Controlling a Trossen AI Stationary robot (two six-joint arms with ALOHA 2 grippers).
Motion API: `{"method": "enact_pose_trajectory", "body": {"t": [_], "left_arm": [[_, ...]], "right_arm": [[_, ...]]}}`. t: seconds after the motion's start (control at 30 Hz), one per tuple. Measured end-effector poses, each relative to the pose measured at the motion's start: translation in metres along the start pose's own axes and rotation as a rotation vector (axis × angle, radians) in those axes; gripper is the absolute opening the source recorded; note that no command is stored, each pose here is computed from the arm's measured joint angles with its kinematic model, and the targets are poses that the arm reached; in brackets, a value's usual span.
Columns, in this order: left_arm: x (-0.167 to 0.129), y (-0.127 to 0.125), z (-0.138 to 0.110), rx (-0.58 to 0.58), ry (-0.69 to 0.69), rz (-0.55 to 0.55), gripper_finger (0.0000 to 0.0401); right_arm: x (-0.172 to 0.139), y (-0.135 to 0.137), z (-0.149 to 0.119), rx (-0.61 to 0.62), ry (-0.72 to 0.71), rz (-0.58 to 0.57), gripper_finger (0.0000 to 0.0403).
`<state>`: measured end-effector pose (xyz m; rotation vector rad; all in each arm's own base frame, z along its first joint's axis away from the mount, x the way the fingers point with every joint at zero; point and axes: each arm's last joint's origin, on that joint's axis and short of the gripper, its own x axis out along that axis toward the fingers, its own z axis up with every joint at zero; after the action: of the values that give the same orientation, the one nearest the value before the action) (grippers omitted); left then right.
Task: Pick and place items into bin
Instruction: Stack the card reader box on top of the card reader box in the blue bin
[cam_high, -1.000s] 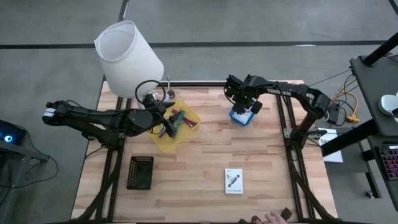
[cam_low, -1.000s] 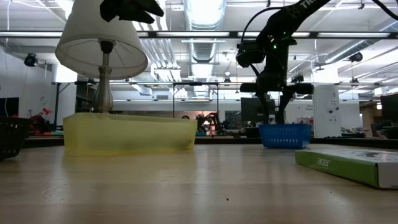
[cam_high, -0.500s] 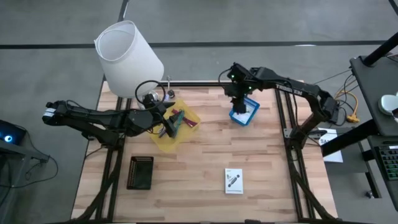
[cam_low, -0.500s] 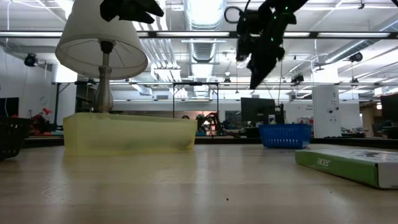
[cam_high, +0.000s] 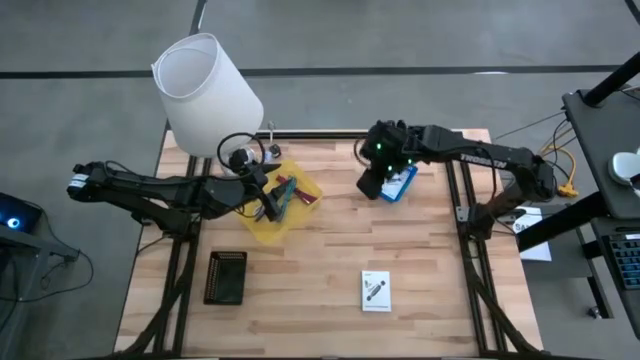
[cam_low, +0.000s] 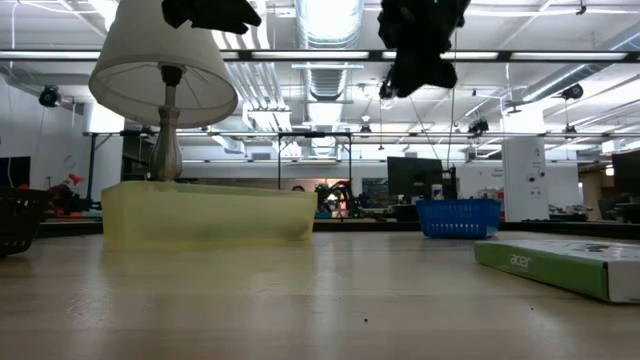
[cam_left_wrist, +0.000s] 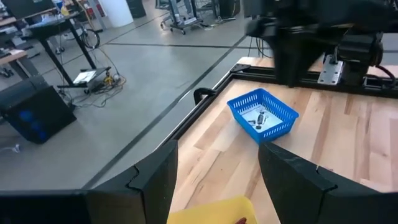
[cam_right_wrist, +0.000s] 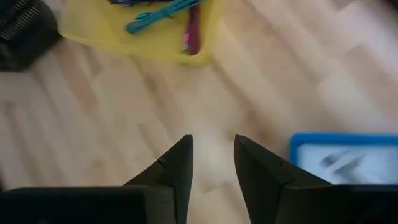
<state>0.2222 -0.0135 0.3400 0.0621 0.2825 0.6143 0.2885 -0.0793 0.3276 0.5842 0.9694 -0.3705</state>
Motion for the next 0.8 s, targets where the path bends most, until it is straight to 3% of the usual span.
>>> {"method": "enact_pose_trajectory", "body": {"t": [0.4, 0.6, 0.8], "left_arm": [[-0.001, 0.000, 0.001, 0.027, -0.001, -0.027, 0.0207], [-0.002, 0.000, 0.001, 0.027, -0.002, -0.031, 0.0207], [-0.002, -0.001, 0.001, 0.027, 0.000, -0.066, 0.0207]], "right_arm": [[0.009, 0.081, -0.052, 0.500, 0.087, 0.028, 0.0081], [0.020, 0.120, -0.086, 0.560, 0.129, 0.015, 0.0076], [0.051, 0.156, -0.118, 0.587, 0.196, -0.001, 0.0102]]}}
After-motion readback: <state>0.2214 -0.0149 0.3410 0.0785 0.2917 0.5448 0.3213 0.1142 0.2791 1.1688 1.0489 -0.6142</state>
